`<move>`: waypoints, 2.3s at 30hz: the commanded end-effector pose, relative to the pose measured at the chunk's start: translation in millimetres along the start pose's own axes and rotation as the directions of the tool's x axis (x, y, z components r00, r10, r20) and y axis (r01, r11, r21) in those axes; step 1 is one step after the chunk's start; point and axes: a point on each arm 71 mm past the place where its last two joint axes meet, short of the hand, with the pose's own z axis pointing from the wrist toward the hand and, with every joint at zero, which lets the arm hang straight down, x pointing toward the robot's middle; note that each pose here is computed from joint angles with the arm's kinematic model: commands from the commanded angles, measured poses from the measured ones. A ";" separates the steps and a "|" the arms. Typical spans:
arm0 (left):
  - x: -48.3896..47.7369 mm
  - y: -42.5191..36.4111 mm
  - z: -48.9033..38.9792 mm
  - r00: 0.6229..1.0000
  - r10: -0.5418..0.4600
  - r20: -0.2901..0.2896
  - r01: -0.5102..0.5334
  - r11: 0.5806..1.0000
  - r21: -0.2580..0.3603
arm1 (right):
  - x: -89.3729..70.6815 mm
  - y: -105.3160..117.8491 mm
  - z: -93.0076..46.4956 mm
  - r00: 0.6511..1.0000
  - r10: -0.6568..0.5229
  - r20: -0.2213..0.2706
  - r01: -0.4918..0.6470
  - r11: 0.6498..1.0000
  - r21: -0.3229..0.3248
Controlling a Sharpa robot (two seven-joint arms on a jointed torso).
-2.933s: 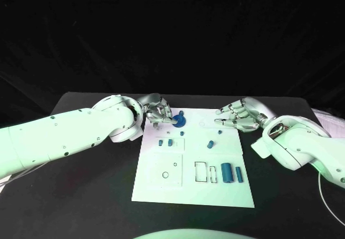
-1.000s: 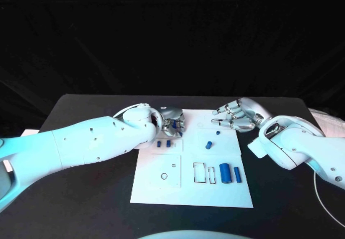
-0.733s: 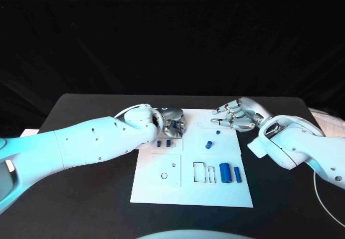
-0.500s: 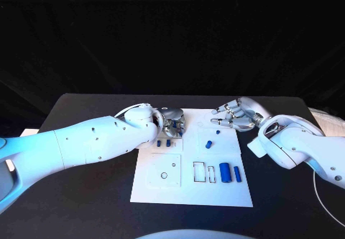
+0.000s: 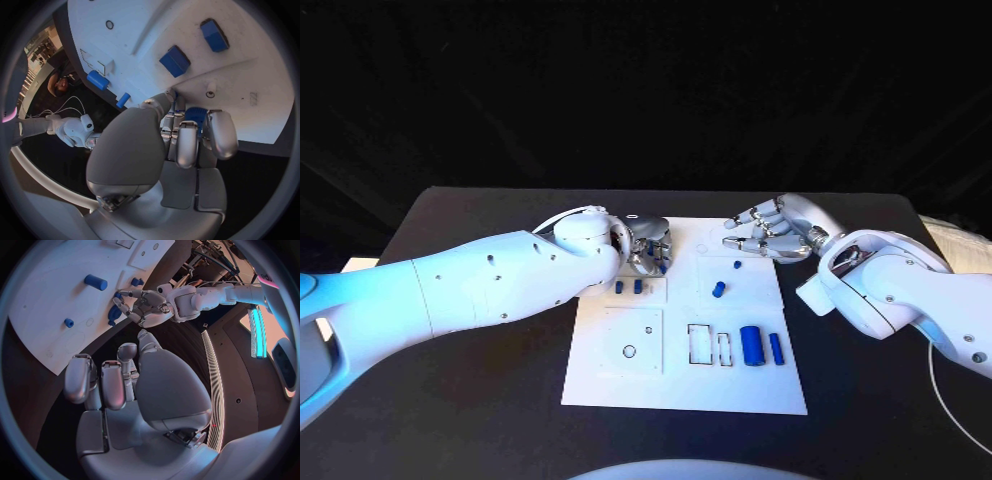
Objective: Assemble the parts on the task board
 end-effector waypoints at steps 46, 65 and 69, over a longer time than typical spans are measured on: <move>-13.5 48.0 -46.2 0.980 -0.178 0.084 0.183 0.982 -0.043 | 0.7 -2.4 0.8 1.000 -0.005 -0.009 0.005 1.000 -0.007; -9.3 54.4 -43.7 0.985 -0.169 0.030 0.171 0.982 -0.081 | 1.6 -1.6 1.0 1.000 -0.005 -0.012 0.004 1.000 -0.009; -8.9 54.1 -42.0 0.986 -0.165 0.027 0.167 0.982 -0.083 | 1.7 -1.3 0.9 1.000 -0.004 -0.013 0.004 1.000 -0.010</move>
